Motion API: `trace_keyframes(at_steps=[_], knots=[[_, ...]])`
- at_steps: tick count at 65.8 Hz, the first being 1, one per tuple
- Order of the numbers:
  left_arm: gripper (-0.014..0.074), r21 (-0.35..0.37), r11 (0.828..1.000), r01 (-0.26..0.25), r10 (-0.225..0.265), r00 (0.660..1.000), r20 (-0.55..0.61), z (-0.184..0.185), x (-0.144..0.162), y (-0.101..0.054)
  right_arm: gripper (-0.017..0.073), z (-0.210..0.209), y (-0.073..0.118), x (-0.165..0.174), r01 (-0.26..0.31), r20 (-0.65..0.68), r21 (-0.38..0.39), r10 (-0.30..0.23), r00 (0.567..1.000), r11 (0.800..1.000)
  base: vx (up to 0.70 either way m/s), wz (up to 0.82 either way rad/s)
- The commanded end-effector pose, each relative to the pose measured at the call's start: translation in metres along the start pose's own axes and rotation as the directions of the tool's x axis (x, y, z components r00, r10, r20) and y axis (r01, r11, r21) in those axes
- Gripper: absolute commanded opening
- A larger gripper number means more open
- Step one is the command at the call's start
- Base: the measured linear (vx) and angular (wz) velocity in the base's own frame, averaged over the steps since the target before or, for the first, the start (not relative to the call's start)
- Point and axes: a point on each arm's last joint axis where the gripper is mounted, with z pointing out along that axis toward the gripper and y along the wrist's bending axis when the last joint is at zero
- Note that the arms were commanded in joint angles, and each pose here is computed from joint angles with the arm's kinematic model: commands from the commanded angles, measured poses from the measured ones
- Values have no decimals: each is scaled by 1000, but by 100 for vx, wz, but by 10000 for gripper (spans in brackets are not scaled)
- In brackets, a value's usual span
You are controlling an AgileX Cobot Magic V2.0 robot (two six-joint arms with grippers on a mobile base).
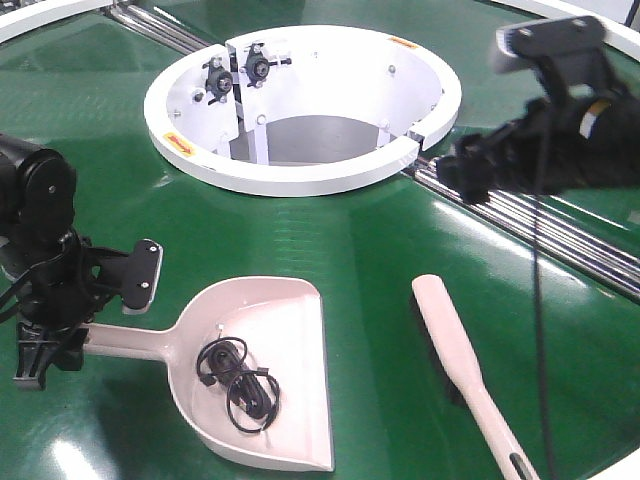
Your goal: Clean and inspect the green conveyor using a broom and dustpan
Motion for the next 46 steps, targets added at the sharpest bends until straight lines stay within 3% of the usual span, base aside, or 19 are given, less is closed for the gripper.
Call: trace_keyframes(at_steps=[1, 10, 19, 29, 39, 46], knots=[[-22, -19, 1000, -6, 6, 1000, 27, -17, -2, -5, 591, -42, 0, 5, 37, 273, 55, -51, 961, 998, 0, 0], [-22, -19, 1000, -6, 6, 1000, 27, -17, -2, -5, 566, -73, 4, 46, 30, 397, 81, -59, 916, 996, 0, 0], [-22, -19, 1000, -6, 6, 1000, 27, -17, -2, -5, 480, -95, 8, 85, 21, 462, 91, -61, 885, 996, 0, 0], [-22, -19, 1000, -6, 6, 1000, 27, -17, -2, -5, 271, -114, 12, 114, -5, 514, 81, -38, 857, 997, 0, 0], [-22, -19, 1000, -6, 6, 1000, 27, -17, -2, -5, -9, -126, 13, 121, -9, 552, 81, -37, 833, 997, 0, 0], [-22, -19, 1000, -6, 6, 1000, 27, -17, -2, -5, -11, -128, 13, 121, -10, 559, 82, -38, 829, 997, 0, 0]])
